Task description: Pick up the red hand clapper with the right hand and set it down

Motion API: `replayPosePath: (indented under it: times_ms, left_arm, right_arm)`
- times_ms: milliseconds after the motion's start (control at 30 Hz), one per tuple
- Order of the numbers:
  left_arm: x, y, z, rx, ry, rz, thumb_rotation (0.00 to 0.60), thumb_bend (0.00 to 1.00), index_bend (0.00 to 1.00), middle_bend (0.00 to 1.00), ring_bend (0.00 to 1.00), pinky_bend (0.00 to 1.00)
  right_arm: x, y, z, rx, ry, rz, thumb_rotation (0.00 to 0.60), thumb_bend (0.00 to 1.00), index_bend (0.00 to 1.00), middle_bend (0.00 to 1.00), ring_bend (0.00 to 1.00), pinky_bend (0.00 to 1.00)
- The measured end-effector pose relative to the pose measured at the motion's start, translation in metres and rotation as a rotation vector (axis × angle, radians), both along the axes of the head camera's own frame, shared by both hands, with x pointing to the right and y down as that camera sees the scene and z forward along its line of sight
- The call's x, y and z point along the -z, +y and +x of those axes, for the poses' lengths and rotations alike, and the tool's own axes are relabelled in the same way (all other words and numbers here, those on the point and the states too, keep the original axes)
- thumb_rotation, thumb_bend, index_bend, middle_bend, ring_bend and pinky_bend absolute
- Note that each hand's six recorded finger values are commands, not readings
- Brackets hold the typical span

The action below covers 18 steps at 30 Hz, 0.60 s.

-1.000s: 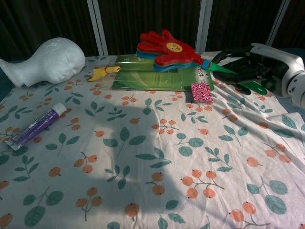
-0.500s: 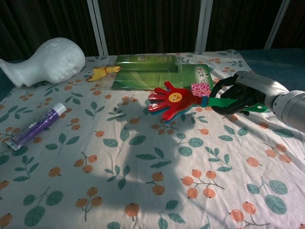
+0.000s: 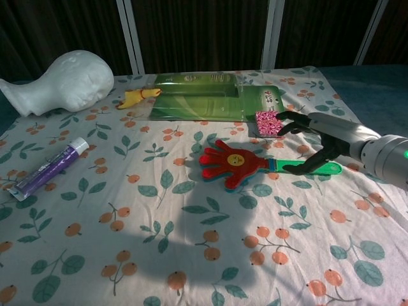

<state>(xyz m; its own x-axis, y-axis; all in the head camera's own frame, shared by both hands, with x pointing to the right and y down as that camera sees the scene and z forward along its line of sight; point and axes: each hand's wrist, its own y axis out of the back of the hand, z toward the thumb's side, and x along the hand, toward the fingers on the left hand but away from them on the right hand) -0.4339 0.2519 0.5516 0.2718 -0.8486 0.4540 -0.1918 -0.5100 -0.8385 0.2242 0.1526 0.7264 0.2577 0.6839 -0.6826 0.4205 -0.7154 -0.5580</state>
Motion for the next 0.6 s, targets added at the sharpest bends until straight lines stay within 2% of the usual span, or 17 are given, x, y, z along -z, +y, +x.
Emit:
replayPosePath:
  times_ms: [167,300,367,467,600]
  left_arm:
    - [0.001,0.001,0.0,0.0,0.001,0.003,0.6,0.49,0.0,0.0,0.0,0.18]
    - [0.002,0.0,-0.001,0.002,-0.002,0.012,0.6,0.49,0.0,0.0,0.0,0.18]
    - [0.003,-0.001,-0.002,0.006,-0.013,0.026,0.6,0.49,0.0,0.0,0.0,0.17]
    - [0.003,-0.003,-0.005,0.018,-0.05,0.06,0.6,0.49,0.0,0.0,0.0,0.17]
    - [-0.001,-0.006,-0.006,0.032,-0.106,0.088,0.6,0.49,0.0,0.0,0.0,0.16]
  right_arm:
    - [0.012,-0.001,0.008,0.067,0.066,-0.009,0.6,0.28,0.0,0.03,0.0,0.0]
    - [0.036,0.001,0.021,0.121,0.116,0.028,0.6,0.27,0.0,0.0,0.0,0.0]
    - [0.048,0.003,0.029,0.143,0.143,0.069,0.6,0.27,0.0,0.0,0.0,0.0]
    - [0.074,0.01,0.05,0.179,0.199,0.169,0.6,0.27,0.0,0.0,0.0,0.0]
    - [0.116,0.03,0.094,0.151,0.294,0.338,0.6,0.27,0.0,0.0,0.0,0.0]
